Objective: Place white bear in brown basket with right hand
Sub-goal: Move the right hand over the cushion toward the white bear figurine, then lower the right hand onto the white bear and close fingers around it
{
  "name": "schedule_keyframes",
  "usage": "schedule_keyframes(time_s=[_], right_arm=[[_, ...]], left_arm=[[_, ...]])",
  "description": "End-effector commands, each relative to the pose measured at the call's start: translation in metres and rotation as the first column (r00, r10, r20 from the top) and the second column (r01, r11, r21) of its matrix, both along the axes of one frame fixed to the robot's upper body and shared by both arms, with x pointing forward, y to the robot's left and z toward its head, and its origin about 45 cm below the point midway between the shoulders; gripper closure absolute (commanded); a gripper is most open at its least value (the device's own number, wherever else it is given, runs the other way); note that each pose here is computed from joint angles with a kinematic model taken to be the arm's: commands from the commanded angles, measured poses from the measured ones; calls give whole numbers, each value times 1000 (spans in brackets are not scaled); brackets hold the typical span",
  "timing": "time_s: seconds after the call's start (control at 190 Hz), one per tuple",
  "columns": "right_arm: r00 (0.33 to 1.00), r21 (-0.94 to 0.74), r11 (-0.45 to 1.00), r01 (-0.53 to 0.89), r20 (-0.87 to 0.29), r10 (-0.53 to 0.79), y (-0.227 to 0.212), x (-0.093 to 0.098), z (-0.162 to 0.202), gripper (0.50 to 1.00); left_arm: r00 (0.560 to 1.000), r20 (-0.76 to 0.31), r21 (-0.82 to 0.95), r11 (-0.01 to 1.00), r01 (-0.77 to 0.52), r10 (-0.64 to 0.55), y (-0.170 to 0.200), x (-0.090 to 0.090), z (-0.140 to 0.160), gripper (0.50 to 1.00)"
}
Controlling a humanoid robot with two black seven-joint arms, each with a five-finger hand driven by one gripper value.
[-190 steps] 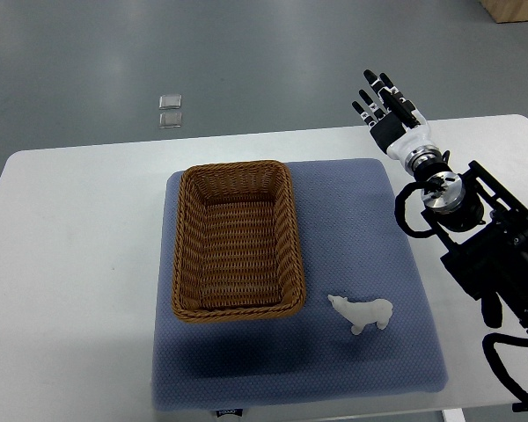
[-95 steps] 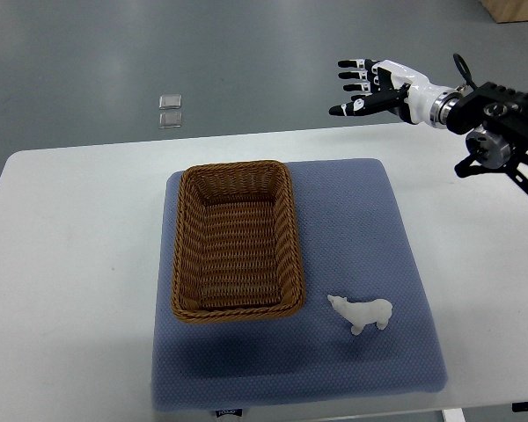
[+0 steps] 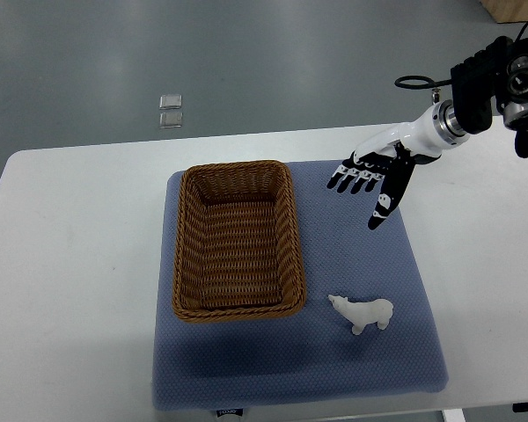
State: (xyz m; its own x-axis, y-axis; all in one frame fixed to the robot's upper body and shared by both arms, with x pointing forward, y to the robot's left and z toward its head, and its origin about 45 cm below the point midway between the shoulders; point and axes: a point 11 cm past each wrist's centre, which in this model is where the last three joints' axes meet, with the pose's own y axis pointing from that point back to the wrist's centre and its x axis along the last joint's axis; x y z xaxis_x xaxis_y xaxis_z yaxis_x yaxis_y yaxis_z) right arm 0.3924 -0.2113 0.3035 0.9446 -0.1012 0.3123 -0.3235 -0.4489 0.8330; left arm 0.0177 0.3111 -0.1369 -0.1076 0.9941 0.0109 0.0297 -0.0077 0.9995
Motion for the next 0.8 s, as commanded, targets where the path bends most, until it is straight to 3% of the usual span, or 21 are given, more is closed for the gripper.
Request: schedule_keyframes(time_s=[0.0, 0.327, 0.797], right_arm=[[1000, -10, 1000, 0, -20, -1, -5, -7, -4, 572], [994, -9, 998, 61, -86, -61, -36, -39, -38, 572], [983, 101, 983, 152, -117, -140, -34, -51, -64, 572]], left_arm=[[1000, -1, 3, 1000, -1, 1, 1, 0, 0, 500], [1000, -2, 2, 1000, 1, -1, 0, 0, 0, 500], [1000, -4, 12, 1000, -1, 1, 4, -1, 0, 500]])
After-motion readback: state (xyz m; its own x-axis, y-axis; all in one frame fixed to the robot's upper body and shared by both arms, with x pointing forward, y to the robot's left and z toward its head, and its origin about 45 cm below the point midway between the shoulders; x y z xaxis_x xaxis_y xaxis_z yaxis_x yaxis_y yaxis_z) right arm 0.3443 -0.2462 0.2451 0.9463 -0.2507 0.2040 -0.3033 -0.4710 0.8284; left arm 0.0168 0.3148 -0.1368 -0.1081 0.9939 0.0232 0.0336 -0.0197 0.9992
